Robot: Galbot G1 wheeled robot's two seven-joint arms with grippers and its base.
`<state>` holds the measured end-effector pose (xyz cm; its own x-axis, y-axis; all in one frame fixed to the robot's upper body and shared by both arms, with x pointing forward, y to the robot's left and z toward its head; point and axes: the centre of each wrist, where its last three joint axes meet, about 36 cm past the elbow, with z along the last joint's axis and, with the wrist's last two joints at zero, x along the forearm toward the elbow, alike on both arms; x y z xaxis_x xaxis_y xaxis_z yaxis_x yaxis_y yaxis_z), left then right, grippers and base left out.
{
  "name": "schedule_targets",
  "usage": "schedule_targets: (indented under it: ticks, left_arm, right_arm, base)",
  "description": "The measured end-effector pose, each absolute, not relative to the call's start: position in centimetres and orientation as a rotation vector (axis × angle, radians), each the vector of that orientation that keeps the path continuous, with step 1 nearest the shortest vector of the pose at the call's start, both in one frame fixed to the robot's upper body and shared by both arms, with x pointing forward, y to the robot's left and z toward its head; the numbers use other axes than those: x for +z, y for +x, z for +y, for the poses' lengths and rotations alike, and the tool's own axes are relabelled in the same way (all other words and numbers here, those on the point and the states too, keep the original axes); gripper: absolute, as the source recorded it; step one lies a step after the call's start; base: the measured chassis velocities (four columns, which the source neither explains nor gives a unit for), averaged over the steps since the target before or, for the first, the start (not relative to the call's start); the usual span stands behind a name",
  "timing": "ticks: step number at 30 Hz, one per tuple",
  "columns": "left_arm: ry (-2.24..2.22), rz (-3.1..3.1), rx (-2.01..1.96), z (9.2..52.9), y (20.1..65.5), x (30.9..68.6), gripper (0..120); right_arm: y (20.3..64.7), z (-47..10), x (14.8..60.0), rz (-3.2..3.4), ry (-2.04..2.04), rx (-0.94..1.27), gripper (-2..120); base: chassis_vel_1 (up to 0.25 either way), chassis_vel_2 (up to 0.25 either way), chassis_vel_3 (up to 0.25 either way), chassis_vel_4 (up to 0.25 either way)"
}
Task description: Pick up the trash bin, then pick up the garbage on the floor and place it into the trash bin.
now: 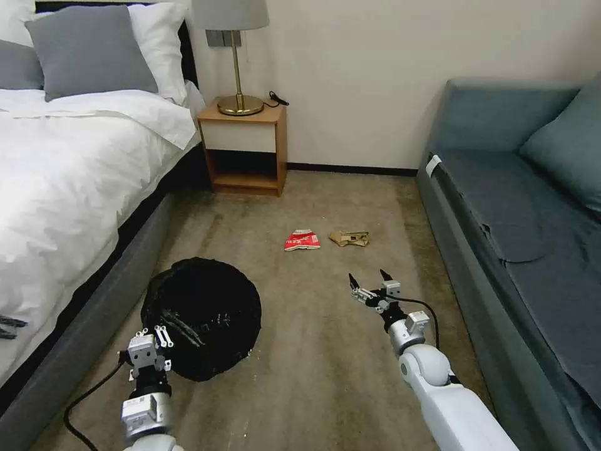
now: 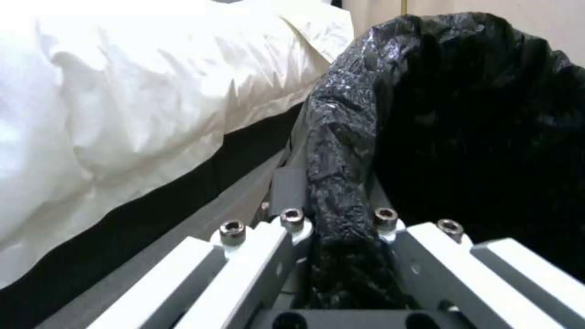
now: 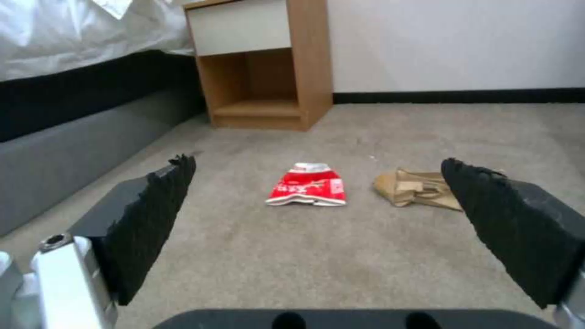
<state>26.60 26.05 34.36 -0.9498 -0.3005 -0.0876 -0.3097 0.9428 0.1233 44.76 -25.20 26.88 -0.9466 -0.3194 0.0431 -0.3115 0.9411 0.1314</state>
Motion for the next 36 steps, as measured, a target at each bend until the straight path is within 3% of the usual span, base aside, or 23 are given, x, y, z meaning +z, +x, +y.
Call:
schedule_targets:
  ticks: [23, 36]
  left_arm:
    - [-0.467, 3.033, 0.207, 26.2, 27.6, 34.1, 4]
    - [-0.48, 3.038, 0.208, 26.5, 27.7, 33.7, 4]
  right_arm:
    - [45.6, -26.9, 25.4, -2.982, 0.522, -0.22, 100]
    - [46.0, -26.3, 24.8, -2.965, 0.551, -0.238, 100]
  base:
    - [0.0, 0.0, 0.0, 0.0]
    - [-0.099, 0.094, 0.1, -0.102]
